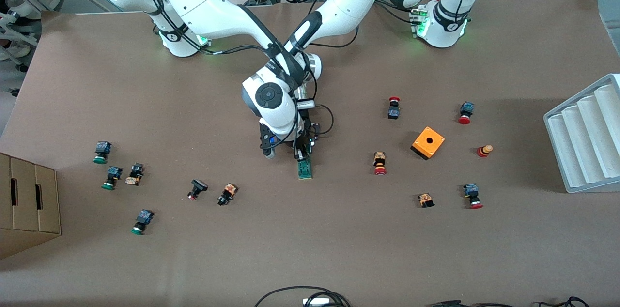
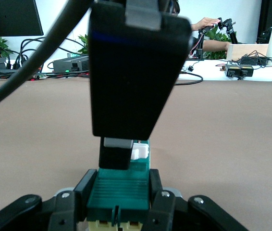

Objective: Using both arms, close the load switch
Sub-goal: 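Push the white lever along the switch body with the right gripper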

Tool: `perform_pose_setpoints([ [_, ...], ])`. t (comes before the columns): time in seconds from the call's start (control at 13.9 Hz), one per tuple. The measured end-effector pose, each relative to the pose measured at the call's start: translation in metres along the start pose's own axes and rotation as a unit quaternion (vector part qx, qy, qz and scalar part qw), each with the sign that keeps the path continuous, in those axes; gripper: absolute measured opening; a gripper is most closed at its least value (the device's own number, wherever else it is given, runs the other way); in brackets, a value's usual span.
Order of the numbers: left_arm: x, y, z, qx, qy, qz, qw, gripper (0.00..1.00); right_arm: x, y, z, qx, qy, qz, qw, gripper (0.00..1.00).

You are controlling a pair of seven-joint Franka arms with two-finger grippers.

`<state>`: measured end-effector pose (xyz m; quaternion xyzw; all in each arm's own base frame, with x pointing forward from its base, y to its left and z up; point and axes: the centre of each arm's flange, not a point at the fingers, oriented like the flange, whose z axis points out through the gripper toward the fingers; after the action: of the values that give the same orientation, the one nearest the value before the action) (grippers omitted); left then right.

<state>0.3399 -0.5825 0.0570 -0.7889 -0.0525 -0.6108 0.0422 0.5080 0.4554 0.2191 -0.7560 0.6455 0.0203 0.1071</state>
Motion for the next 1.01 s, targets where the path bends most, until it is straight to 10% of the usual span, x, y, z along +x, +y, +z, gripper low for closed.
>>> perform_pose_setpoints([
  [1.01,-0.001,0.000,0.000,-0.001,0.001,0.003,1.000,0.49,0.021,-0.033,-0.025,0.027,-0.011,0.029,0.999,0.21],
])
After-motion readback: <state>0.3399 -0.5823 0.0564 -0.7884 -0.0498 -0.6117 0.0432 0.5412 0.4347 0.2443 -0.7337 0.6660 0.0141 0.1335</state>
